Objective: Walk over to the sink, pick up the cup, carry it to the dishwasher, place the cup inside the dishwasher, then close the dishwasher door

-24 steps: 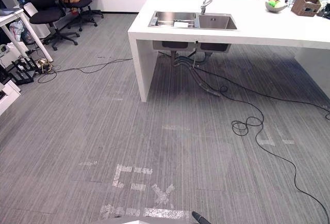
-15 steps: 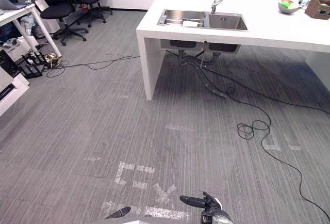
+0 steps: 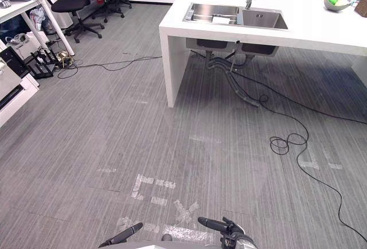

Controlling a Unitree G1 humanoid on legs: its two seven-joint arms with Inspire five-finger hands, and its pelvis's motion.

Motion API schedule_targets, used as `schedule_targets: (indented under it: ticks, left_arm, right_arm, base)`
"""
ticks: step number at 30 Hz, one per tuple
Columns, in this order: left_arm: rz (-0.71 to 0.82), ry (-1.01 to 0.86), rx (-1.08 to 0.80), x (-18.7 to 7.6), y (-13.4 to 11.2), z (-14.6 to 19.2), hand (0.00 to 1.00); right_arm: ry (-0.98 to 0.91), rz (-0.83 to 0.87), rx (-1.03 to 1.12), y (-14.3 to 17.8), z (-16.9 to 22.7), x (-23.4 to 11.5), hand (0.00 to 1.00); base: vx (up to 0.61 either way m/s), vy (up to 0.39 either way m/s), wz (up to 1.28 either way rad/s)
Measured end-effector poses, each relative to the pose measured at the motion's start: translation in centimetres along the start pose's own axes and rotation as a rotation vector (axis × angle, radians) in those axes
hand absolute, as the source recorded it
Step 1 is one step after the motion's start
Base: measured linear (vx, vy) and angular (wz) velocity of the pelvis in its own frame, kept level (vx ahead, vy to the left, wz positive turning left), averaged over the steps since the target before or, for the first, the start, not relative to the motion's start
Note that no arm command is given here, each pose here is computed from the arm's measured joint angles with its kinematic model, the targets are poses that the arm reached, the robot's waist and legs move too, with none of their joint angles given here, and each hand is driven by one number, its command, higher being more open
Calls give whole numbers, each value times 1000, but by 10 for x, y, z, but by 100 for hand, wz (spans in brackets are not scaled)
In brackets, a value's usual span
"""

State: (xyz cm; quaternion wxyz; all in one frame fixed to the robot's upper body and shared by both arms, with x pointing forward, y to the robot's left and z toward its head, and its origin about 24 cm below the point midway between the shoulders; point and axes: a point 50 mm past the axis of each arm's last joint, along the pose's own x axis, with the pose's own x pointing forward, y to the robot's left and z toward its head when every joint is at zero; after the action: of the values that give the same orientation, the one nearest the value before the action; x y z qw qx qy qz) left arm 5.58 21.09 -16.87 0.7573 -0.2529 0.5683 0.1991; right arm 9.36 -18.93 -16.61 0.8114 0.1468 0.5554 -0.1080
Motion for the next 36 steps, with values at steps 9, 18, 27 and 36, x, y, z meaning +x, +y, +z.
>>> schedule_targets:
  ticks: [9,18,27,36]
  left_arm:
    - [12,-5,-14,0,1,-1,100]
    - [18,-13,-95,-2,2,-6,100]
    - [53,27,-162,-6,13,-10,100]
    - [51,67,-173,-5,3,-10,100]
  right_arm:
    - [-18,12,-3,-1,0,-1,100]
    - [-51,18,27,-1,0,-2,100]
    - [-104,0,101,-3,5,-4,100]
    - [-171,82,169,-6,13,-13,100]
  base:
    - [-23,-18,-2]
    - [14,-15,-1]
    - [121,23,19]
    - [460,-110,21]
